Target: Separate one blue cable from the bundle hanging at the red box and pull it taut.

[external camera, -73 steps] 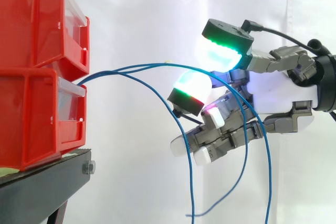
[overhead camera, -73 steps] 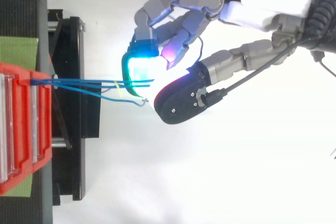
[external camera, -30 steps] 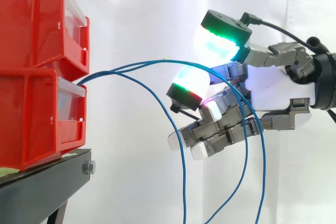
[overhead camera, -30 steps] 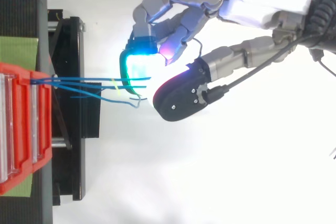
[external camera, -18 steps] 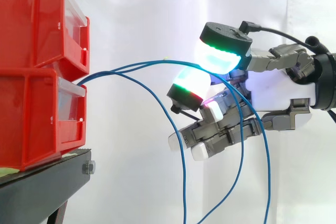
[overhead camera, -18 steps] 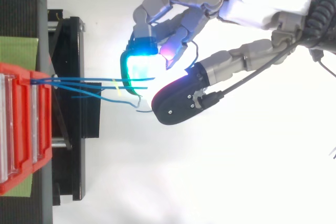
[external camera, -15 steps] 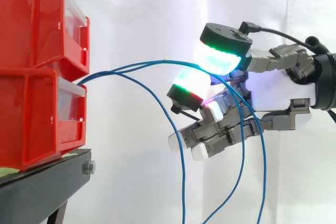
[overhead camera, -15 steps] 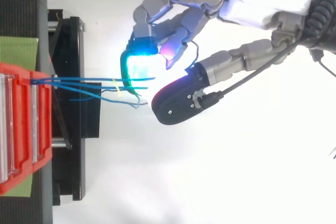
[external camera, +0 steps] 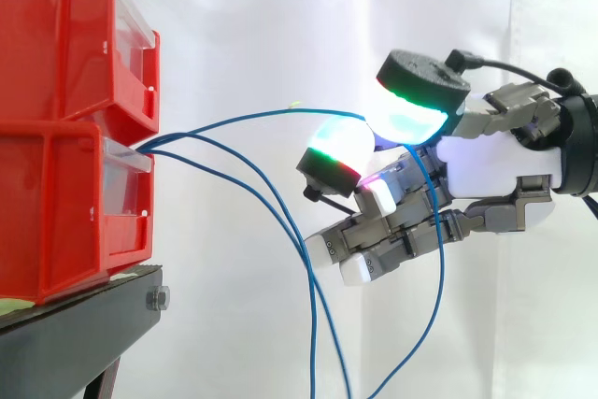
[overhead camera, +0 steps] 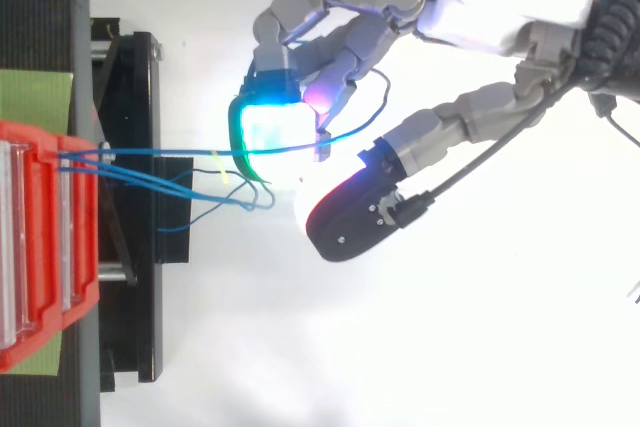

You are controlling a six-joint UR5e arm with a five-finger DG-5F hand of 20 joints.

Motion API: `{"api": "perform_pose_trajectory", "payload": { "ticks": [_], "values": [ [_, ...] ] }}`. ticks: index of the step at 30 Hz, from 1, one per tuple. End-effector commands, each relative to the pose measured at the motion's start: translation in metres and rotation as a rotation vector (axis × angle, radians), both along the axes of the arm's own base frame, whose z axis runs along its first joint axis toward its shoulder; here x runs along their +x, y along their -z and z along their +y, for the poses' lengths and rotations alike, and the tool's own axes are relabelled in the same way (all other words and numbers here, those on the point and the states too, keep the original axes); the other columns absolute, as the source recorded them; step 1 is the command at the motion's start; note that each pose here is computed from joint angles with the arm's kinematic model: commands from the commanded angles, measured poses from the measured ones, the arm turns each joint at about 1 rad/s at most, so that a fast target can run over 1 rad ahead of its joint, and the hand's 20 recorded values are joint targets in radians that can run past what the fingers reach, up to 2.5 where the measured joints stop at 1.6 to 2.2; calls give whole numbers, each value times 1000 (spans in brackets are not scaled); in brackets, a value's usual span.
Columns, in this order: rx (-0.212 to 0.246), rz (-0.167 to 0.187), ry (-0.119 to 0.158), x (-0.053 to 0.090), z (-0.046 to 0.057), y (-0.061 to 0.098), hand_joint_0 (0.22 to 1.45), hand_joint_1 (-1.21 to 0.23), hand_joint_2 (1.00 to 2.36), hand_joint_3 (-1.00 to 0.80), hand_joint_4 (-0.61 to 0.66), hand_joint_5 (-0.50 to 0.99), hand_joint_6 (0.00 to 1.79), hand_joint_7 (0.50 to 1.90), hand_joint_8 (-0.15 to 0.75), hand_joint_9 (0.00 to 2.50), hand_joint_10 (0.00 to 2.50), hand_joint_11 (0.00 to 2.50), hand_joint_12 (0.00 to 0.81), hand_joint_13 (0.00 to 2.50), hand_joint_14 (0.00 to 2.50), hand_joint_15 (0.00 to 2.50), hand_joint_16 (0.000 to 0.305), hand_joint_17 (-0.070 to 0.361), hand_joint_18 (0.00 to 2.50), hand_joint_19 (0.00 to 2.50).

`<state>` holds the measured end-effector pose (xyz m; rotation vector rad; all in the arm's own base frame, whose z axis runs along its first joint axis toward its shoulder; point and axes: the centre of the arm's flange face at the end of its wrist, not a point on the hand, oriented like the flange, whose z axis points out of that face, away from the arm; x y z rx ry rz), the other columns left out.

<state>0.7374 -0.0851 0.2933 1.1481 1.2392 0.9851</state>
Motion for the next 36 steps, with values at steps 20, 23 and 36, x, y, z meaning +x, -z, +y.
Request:
{"api": "perform_pose_trajectory", "payload": {
  "ticks": [20, 23, 36],
  "values": [
    [0, 2, 2, 0, -1, 0, 603, -680, 1017, -281, 75, -164, 913, 1147, 295, 1080, 22, 723, 298, 595, 9, 230, 37, 83, 504, 370],
    [0, 4, 2, -1, -1, 1, 620, -755, 1023, -167, 60, -164, 924, 1181, 301, 1081, 20, 731, 297, 595, 11, 230, 37, 83, 512, 369],
    [2, 5, 2, -1, 0, 1, 675, -779, 1019, -230, 20, -172, 934, 1247, 292, 1042, 20, 708, 300, 578, 9, 212, 37, 84, 508, 352]
  ]
}}
